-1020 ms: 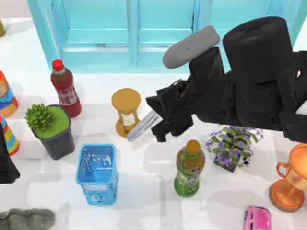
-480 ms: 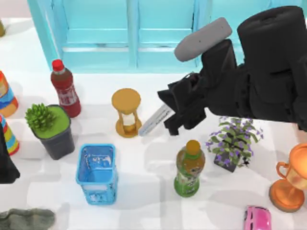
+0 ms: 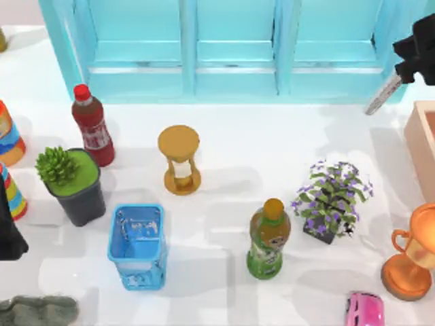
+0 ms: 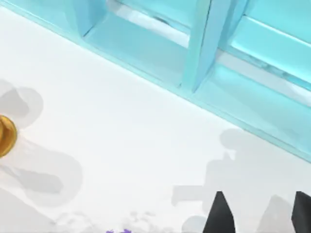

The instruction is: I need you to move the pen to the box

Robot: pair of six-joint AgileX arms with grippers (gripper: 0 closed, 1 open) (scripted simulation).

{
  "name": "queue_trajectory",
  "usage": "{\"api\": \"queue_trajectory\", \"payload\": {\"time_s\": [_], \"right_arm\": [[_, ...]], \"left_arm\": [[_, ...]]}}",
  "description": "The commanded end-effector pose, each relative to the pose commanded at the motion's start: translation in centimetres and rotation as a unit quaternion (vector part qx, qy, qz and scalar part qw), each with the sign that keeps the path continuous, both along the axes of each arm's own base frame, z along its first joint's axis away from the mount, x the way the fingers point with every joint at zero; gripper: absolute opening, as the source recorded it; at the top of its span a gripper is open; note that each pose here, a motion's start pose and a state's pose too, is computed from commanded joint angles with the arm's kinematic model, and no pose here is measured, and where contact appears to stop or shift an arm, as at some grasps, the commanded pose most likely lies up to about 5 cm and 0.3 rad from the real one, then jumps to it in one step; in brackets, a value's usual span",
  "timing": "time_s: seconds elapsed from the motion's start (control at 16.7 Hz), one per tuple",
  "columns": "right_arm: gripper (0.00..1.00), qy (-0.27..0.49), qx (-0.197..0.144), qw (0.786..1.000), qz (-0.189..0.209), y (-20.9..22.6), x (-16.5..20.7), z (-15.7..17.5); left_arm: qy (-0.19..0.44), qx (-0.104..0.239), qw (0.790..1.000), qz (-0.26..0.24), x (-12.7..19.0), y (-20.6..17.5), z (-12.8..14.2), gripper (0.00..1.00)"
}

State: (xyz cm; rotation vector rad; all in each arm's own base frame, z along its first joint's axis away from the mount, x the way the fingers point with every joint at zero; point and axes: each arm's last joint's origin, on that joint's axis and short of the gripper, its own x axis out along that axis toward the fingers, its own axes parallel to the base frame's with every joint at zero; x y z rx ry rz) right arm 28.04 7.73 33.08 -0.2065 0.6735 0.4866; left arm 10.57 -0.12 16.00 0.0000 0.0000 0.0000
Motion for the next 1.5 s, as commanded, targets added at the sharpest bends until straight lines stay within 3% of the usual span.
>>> {"api": "queue_trajectory", "payload": {"time_s": [0.24, 0.48, 0.96, 1.5], "right_arm": [[0.0, 0.065, -0.049, 0.992, -0.095, -9.2, -1.5, 1.2], [0.0, 0.121, -0.061, 0.981, -0.136, -13.5, -4.0, 1.6], [0.0, 0.135, -0.06, 0.979, -0.141, -14.0, -4.3, 1.0], [0.0, 0.131, -0.061, 0.979, -0.141, -13.8, -2.9, -4.5]], "left_arm": [[0.0, 0.0, 1.0, 0.0, 0.0, 0.0, 0.0, 1.0], [0.0, 0.0, 1.0, 0.0, 0.0, 0.0, 0.0, 1.0], [0.0, 0.0, 1.0, 0.0, 0.0, 0.0, 0.0, 1.0], [0.0, 0.0, 1.0, 0.0, 0.0, 0.0, 0.0, 1.0]]}}
